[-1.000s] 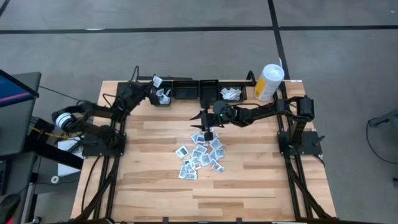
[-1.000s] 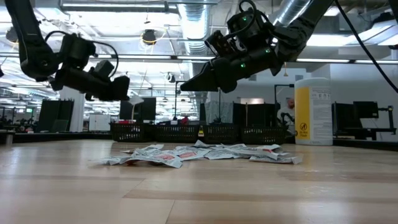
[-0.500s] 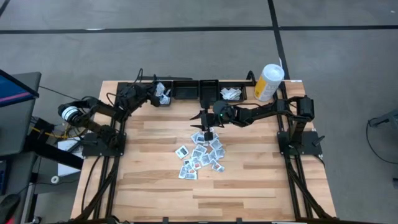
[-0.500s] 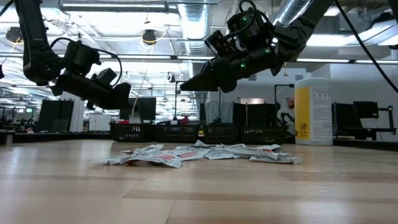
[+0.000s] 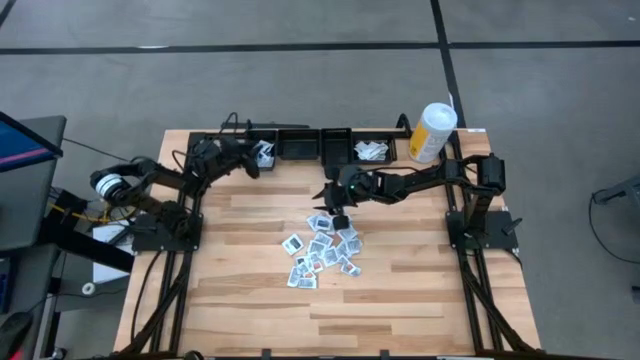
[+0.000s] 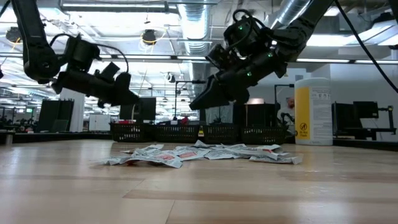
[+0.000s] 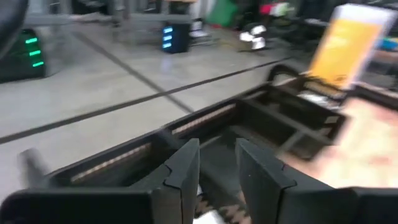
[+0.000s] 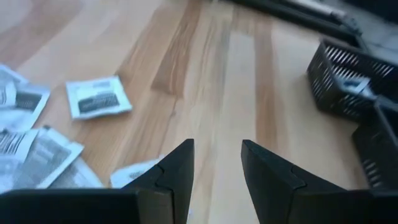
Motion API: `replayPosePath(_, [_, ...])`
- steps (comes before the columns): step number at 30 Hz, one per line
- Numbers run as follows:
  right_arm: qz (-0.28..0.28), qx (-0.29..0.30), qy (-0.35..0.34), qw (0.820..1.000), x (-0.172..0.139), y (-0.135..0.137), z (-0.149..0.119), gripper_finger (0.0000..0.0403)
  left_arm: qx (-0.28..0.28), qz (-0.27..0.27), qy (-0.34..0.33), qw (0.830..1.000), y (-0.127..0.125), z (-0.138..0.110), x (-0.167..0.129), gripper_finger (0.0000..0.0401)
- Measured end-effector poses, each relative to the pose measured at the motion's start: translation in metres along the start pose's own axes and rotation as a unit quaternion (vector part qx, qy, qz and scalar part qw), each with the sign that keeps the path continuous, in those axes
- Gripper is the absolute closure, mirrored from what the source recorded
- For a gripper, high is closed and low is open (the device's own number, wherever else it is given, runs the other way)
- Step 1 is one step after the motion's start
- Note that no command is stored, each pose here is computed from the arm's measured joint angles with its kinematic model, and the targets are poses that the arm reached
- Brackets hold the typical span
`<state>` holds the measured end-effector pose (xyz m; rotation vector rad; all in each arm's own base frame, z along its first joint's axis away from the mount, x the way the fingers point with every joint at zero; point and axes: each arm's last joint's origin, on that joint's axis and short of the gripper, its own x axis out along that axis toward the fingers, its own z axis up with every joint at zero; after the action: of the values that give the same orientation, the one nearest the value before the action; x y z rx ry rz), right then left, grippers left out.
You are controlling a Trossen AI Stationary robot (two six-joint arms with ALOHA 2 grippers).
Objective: Pick & Place First Aid Supplies
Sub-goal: Put the black towelette pack into the middle left black bin
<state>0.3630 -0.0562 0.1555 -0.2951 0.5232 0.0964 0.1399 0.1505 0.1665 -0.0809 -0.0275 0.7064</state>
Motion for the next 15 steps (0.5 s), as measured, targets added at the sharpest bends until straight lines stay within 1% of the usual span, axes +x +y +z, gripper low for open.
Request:
replayPosePath(3, [0.002,0.003,0.013,1.000,0.000,-0.001,-0.003,0.0274,0.004,-0.045,-0.014,0.999,-0.010,0.006,-0.002,0.0297])
replayPosePath(6, [-0.002,0.007,0.016,1.000,-0.001,-0.005,-0.005,0.0274,0.013,-0.063,-0.021,0.998,-0.016,0.009,-0.003,0.0297])
replayPosePath(10, [-0.013,0.028,0.023,0.999,-0.003,-0.014,-0.010,0.0274,-0.023,-0.079,-0.013,0.996,-0.023,0.007,-0.004,0.0297])
replayPosePath(15, [-0.014,0.048,0.059,0.997,-0.006,-0.022,-0.021,0.0274,-0.052,-0.121,0.024,0.991,-0.039,-0.009,-0.014,0.0297])
